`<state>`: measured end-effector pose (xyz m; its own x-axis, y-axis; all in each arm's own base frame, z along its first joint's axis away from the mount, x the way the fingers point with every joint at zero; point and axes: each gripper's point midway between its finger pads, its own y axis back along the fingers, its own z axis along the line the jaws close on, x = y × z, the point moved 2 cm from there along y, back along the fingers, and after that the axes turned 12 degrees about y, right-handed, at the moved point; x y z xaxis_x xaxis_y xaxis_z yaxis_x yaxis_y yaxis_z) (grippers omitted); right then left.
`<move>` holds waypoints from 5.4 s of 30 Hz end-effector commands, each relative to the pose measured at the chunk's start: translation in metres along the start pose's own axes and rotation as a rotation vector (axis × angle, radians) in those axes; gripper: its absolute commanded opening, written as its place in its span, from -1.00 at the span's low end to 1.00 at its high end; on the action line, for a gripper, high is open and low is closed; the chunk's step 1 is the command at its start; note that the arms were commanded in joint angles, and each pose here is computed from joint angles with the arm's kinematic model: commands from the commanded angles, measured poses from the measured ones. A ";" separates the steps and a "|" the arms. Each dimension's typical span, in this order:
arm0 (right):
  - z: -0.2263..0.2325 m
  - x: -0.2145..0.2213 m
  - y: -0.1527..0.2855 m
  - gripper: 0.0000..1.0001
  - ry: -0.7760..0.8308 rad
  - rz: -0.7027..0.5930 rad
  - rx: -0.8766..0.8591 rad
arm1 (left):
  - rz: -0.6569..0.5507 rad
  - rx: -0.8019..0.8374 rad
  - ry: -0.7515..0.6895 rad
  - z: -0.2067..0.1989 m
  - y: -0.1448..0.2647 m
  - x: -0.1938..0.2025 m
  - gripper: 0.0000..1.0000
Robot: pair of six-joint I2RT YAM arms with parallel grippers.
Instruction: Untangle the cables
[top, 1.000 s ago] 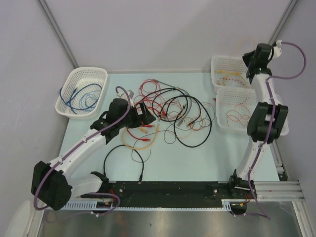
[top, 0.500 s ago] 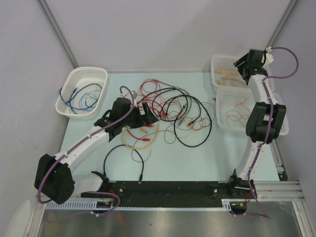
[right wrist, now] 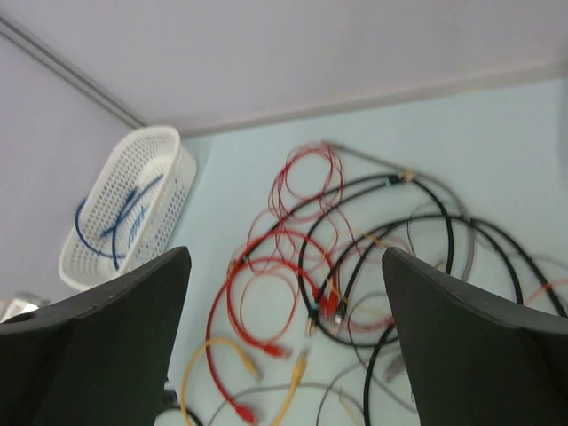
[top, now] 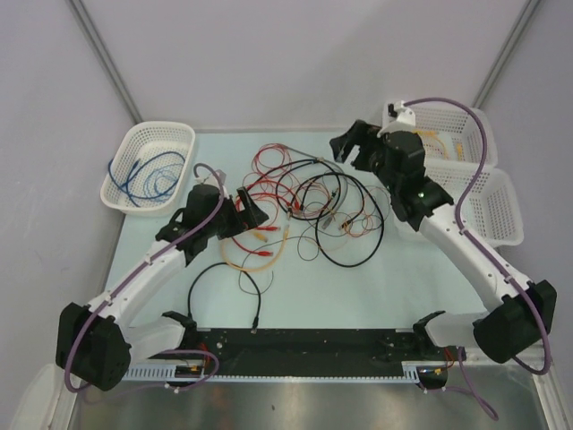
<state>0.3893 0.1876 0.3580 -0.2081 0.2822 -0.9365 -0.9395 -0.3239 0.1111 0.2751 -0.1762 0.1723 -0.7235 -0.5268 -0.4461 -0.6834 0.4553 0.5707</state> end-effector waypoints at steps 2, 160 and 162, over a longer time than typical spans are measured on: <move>-0.030 0.047 0.020 0.99 0.077 0.131 0.135 | -0.073 -0.046 0.094 0.025 0.019 -0.016 0.98; 0.146 0.120 0.158 0.99 0.259 0.200 -0.550 | 0.112 0.307 -0.380 -0.195 0.073 0.030 -1.00; 0.146 0.130 0.153 0.98 0.269 0.225 -0.535 | 0.123 0.321 -0.385 -0.199 0.074 0.036 -1.00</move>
<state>0.1741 0.2931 0.2929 -0.2614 -0.0921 -0.9608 -0.6027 -0.7619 0.2370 0.2245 -0.2863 0.3024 -0.7668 -0.1496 -0.6242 -0.5497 0.6550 0.5184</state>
